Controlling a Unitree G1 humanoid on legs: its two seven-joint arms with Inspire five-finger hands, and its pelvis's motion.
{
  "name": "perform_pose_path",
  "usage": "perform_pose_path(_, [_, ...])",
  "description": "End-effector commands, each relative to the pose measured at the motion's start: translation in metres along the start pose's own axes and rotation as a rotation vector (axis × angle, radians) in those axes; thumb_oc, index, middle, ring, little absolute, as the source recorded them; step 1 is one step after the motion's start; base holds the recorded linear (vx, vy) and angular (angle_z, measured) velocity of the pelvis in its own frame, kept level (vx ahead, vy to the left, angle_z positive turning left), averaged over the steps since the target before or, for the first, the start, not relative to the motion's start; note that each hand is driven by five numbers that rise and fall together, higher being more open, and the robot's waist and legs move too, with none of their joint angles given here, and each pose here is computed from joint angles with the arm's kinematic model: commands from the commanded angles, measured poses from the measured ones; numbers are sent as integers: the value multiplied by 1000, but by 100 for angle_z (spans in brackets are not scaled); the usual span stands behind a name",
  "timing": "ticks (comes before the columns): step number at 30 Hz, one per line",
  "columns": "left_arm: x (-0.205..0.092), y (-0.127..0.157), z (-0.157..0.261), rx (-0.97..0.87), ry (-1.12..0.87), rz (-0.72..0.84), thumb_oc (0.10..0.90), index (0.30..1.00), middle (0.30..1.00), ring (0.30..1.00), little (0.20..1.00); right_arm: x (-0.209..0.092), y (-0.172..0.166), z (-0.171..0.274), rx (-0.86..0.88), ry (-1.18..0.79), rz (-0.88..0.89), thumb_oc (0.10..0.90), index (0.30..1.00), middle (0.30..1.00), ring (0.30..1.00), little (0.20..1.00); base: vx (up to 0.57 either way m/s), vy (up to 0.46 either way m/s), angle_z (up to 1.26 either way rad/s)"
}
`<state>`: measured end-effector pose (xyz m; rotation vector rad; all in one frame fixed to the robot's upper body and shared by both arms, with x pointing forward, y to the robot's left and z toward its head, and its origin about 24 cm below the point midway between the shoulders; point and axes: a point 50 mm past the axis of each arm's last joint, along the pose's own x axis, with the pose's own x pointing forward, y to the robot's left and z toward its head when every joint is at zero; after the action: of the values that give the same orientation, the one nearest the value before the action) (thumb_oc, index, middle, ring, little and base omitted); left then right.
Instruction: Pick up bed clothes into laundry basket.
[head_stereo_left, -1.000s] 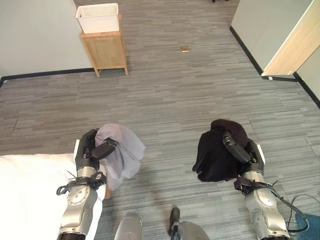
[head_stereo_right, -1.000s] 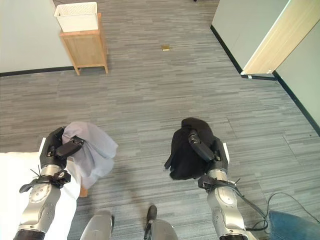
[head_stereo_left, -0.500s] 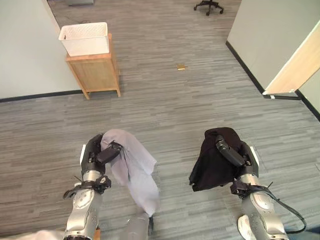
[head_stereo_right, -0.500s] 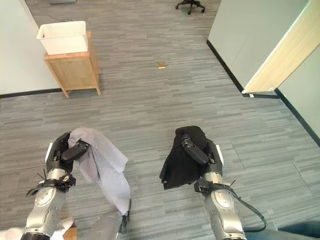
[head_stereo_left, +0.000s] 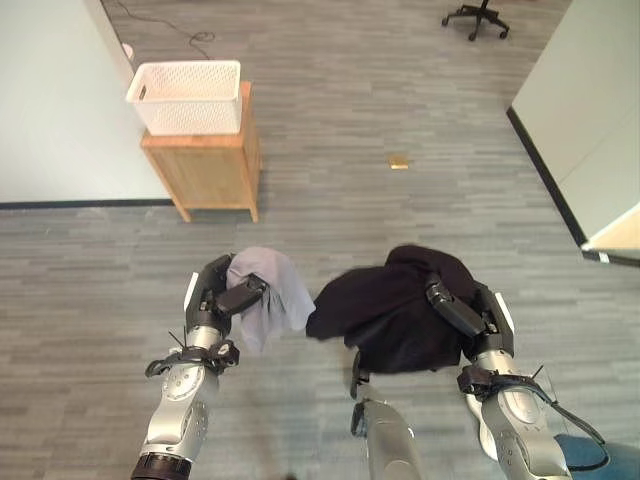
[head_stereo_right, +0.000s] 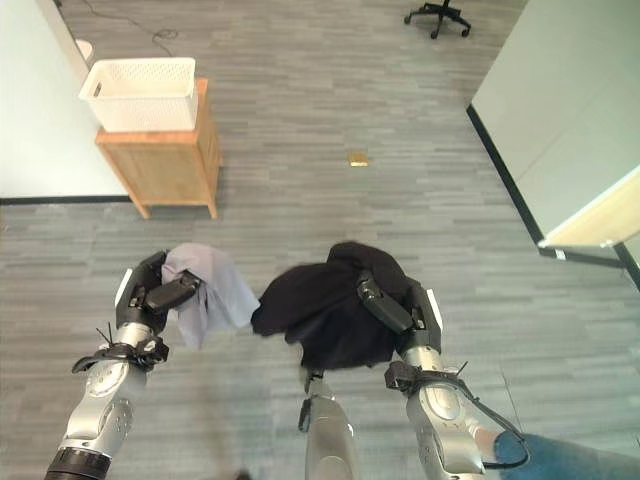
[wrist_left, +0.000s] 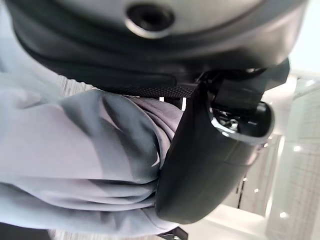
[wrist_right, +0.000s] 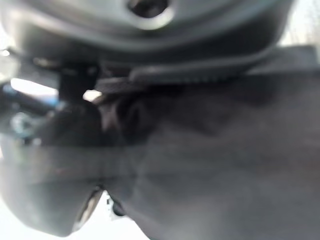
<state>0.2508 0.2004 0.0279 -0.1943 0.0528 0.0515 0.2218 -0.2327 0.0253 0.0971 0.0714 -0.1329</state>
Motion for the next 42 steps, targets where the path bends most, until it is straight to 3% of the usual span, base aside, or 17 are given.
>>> perform_pose_path(1, [13, -28, 68, 3, -333, -181, 400, 300, 300, 300, 300, 13, -3, 62, 29, -317, 16, 400, 300, 300, 300, 300, 602, -306, 71])
perform_pose_path(7, [14, -34, 70, -37, -331, -187, 400, 300, 300, 300, 300, 23, -9, 75, 55, -357, -13, 400, 300, 300, 300, 300, 495, -367, 14])
perform_pose_path(24, [11, -54, 58, -19, -261, -304, 400, 300, 300, 300, 300, 35, 47, 68, 37, -322, 203, 400, 300, 300, 300, 300, 496, -55, -48])
perform_pose_path(34, [13, -91, 78, -48, -337, -509, 400, 300, 300, 300, 300, 18, 5, 60, 48, -300, 33, 400, 300, 300, 300, 300, 245, -215, 117])
perform_pose_path(42, [2, -78, 89, -101, -389, -475, 400, 300, 300, 300, 300, 16, -31, 87, 10, -400, -97, 400, 300, 300, 300, 300, -72, -181, 105])
